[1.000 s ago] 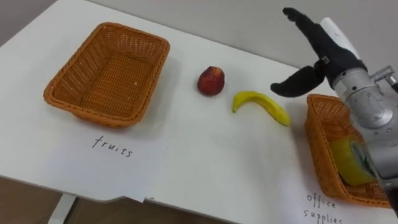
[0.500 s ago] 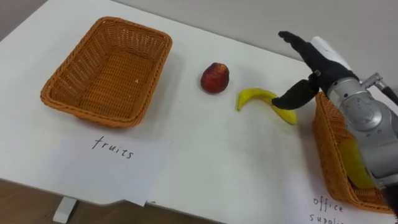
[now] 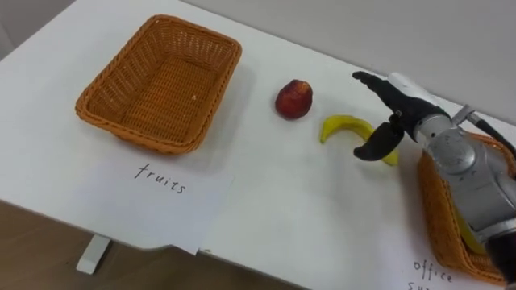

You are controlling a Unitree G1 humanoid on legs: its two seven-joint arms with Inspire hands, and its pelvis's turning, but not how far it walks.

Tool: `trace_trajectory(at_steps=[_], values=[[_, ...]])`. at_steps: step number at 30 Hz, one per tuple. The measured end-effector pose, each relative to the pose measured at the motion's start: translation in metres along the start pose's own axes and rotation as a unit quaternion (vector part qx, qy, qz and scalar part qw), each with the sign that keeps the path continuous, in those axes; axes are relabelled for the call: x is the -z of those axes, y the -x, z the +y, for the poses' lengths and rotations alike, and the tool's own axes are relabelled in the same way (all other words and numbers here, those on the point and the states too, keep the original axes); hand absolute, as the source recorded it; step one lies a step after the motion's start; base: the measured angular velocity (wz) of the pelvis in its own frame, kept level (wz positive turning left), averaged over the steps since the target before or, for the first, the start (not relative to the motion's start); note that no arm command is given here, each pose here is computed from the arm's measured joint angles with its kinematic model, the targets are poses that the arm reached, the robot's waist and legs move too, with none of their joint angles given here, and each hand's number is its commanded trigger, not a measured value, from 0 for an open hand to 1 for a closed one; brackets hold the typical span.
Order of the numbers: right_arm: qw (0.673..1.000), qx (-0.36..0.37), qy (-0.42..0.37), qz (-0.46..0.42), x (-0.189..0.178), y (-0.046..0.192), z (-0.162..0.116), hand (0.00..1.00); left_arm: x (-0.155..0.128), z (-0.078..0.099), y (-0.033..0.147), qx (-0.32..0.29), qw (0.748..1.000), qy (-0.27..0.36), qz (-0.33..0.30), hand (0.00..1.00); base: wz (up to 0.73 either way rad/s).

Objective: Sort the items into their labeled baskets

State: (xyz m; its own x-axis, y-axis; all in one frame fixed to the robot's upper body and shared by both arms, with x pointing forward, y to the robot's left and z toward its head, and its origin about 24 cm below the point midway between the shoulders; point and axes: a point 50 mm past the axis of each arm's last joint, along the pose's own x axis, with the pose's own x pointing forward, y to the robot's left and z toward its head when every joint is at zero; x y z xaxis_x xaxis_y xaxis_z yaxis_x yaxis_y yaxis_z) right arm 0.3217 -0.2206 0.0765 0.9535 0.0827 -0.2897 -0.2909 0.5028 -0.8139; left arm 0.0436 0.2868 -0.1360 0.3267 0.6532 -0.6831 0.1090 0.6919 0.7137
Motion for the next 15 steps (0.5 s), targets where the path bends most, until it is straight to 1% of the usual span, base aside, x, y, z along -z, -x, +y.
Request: trace_trajectory(at_steps=[3,8,15], values=[[1.000,-0.003,-0.001,0.001,0.0001,-0.0002,0.0007,0.00,-0.0004,-0.0023,0.0009,0.006,1.000,-0.006,-0.002,0.00,0.04],[0.999,0.004,0.045,0.011,-0.0010,-0.0010,0.0019,0.00,-0.0048,-0.0017,0.0008,0.005,1.000,-0.014,-0.013,0.00,0.11],[0.998,-0.012,0.053,0.022,0.0021,-0.0030,0.0100,0.00,-0.0084,-0.0021,0.0012,0.003,0.999,-0.027,-0.023,0.00,0.00]])
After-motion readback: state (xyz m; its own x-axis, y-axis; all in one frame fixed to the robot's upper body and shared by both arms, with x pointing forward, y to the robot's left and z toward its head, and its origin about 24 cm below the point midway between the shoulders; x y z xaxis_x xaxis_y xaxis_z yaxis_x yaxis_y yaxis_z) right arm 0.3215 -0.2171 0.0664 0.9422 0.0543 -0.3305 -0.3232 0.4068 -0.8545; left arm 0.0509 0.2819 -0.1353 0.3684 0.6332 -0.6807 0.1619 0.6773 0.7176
